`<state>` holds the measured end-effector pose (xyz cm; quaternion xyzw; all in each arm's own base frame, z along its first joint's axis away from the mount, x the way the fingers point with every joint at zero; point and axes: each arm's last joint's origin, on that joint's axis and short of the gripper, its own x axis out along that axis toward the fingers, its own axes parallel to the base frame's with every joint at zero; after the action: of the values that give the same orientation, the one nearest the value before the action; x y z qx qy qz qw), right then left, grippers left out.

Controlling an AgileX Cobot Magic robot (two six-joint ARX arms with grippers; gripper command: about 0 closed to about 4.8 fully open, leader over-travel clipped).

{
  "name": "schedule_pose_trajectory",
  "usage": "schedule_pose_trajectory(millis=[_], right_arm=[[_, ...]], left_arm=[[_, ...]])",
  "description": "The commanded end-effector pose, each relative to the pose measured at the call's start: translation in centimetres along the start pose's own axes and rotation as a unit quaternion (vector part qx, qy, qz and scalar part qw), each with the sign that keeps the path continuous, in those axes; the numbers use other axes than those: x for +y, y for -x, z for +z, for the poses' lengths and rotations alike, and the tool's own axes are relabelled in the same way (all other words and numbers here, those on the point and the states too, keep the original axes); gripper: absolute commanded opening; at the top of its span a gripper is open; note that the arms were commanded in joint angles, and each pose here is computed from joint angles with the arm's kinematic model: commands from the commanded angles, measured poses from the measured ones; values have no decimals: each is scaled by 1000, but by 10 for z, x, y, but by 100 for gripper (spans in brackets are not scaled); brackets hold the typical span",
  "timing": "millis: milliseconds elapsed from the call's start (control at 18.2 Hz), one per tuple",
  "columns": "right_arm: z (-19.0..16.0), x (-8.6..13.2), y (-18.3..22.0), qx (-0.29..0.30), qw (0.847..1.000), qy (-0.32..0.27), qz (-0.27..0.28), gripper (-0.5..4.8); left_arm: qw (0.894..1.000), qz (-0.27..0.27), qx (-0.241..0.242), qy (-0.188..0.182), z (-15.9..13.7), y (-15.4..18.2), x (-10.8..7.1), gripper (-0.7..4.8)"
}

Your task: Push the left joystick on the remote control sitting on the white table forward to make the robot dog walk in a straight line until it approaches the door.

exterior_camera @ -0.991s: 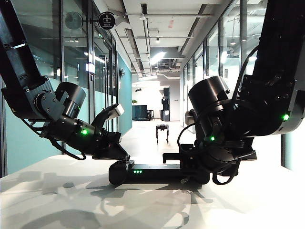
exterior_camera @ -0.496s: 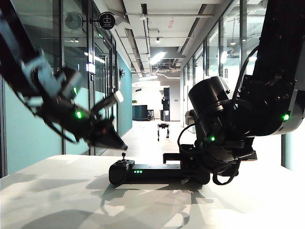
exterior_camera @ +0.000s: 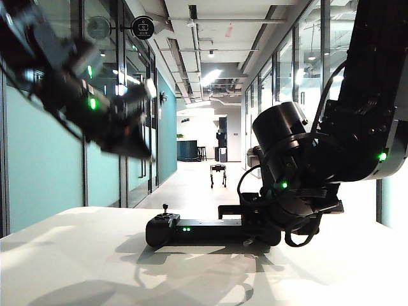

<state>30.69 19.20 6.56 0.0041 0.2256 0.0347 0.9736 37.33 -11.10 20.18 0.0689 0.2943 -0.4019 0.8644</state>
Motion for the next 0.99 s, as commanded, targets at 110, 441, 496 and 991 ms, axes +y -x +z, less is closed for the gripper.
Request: schedule_pose_trajectory(millis=[110, 441, 496, 991], right_arm=[[3, 2, 1, -4, 1000, 4, 12, 311], [8, 9, 11, 6, 1000, 22, 14, 311], [10, 10, 14, 10, 999, 31, 15, 310], [11, -2, 39, 11, 999, 35, 5, 167]], left_arm=[[1000, 6, -26, -16, 18, 21, -8, -6], [1000, 4, -17, -11, 22, 33, -15, -6], [1000, 4, -17, -10, 22, 35, -16, -6], [997, 68, -40, 9, 41, 67, -27, -6]])
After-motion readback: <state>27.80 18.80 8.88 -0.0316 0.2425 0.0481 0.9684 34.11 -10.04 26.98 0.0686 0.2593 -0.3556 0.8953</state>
